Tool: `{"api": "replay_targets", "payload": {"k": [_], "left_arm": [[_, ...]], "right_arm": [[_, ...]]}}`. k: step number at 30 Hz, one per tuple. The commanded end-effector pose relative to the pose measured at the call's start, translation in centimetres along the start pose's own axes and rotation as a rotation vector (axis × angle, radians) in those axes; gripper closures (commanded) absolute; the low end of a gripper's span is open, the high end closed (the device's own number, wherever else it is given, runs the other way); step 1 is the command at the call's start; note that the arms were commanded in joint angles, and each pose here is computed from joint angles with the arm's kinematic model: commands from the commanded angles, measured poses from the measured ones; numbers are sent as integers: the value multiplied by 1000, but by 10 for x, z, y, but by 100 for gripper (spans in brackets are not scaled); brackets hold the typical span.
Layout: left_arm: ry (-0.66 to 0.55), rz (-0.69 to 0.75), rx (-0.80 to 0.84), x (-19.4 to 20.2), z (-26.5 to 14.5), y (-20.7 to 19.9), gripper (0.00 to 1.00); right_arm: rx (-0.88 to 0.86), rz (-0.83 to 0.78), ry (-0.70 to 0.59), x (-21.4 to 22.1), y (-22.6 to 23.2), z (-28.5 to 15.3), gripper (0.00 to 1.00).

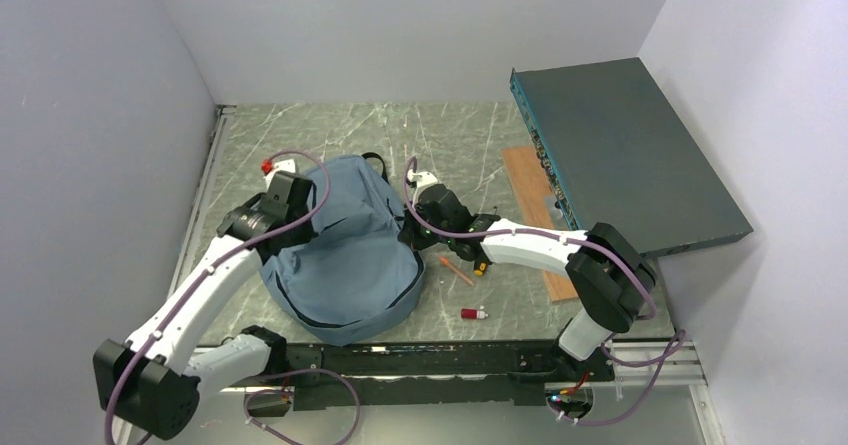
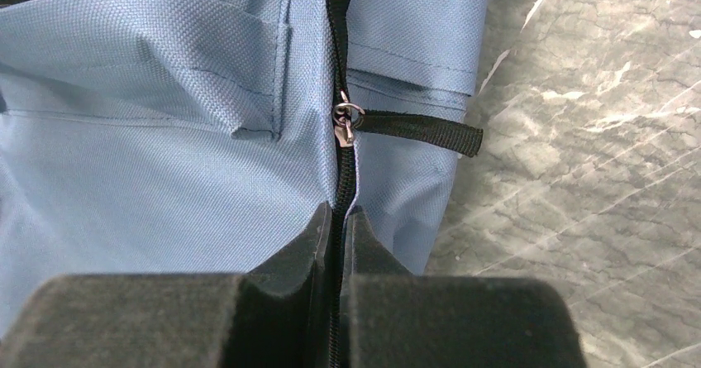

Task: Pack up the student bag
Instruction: Unzip the student bag at the center of the board.

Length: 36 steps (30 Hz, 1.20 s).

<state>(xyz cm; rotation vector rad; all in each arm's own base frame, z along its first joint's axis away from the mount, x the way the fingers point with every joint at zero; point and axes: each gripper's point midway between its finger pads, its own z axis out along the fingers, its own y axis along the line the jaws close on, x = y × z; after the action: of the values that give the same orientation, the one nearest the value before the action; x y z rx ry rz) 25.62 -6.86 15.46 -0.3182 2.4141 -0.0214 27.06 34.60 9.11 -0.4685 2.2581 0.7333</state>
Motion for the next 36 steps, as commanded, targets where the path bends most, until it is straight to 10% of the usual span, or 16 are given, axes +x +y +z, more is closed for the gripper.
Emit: {"api": "replay_targets", "payload": {"k": [1,18,23,36], "left_arm": [[-21,-111,-218,17,-21,55,100],[-127,-290,-340,29,-41,98,100],[-141,-309,-341,27,-44,99,96],[-276,-216,-244,-16,-62,87,1]], "right_arm": [[95,-8,-5,3,-21,2,100],[89,-92,-39,-14,-17,-6,100],[67,-118,-22,-19,-9,-11,87],[136,-247,-25,-49,-9,-82,35]]}}
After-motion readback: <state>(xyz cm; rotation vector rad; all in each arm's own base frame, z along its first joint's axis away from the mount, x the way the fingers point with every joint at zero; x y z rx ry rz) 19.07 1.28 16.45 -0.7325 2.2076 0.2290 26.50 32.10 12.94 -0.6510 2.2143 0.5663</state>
